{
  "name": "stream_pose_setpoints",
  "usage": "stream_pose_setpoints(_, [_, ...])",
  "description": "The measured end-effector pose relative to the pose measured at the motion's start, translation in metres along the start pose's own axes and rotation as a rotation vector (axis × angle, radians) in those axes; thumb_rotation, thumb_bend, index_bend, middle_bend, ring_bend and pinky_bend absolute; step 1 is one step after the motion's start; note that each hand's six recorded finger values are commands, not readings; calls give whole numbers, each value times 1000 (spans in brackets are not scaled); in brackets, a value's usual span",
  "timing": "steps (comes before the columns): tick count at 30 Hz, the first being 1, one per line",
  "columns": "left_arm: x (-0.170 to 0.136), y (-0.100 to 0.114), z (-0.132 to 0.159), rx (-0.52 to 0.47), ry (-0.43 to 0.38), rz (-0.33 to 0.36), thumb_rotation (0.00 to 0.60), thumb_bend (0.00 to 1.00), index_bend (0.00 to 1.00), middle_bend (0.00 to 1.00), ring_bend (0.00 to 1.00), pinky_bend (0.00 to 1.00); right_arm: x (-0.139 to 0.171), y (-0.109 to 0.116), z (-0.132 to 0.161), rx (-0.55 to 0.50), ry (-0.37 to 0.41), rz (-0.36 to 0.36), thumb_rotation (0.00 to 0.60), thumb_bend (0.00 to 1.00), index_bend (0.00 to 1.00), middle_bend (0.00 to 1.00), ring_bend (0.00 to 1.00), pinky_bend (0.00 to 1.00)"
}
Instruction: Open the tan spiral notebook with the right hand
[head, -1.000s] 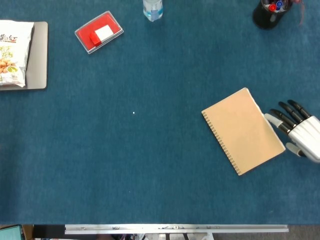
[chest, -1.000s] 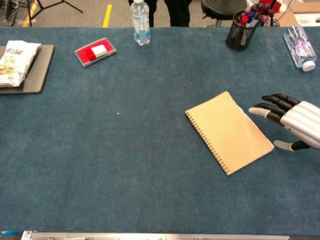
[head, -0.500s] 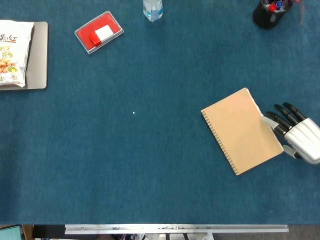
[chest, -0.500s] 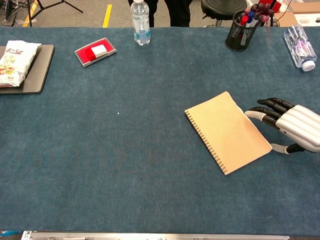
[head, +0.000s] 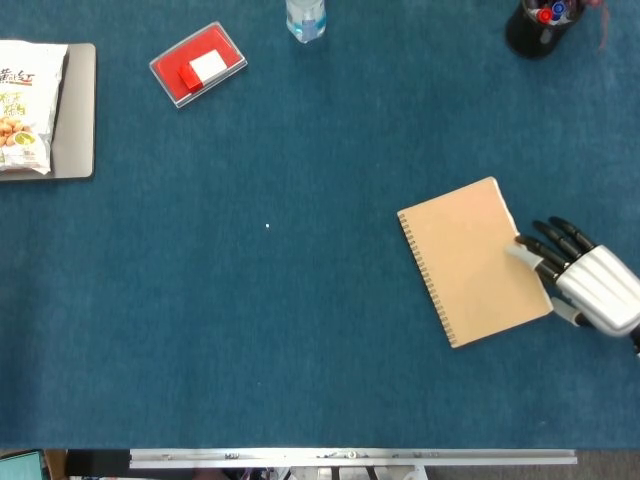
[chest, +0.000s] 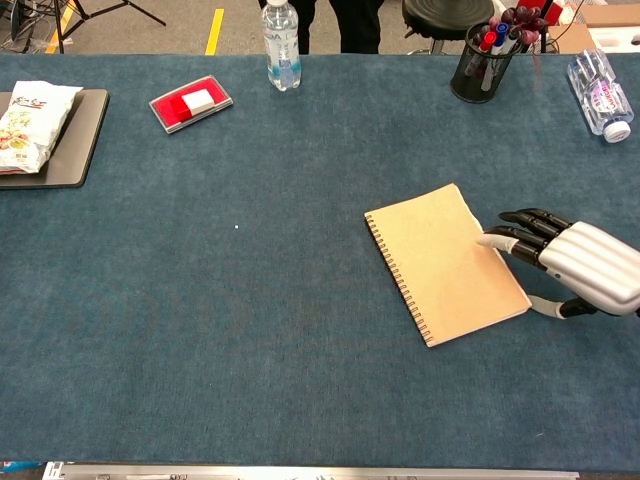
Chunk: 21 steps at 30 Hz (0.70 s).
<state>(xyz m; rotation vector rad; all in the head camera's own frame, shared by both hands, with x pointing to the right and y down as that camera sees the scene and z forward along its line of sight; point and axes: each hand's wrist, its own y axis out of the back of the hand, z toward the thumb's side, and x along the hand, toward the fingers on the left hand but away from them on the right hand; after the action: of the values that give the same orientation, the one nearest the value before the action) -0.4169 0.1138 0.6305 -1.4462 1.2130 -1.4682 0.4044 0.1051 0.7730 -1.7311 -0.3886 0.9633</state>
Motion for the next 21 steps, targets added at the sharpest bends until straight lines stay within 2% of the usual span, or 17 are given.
stream_pose_setpoints(21, [0, 0, -1, -1, 2, -1, 600, 108, 472, 436, 317, 457, -8, 2, 33, -83, 106, -37, 600, 183, 139, 160, 37, 97])
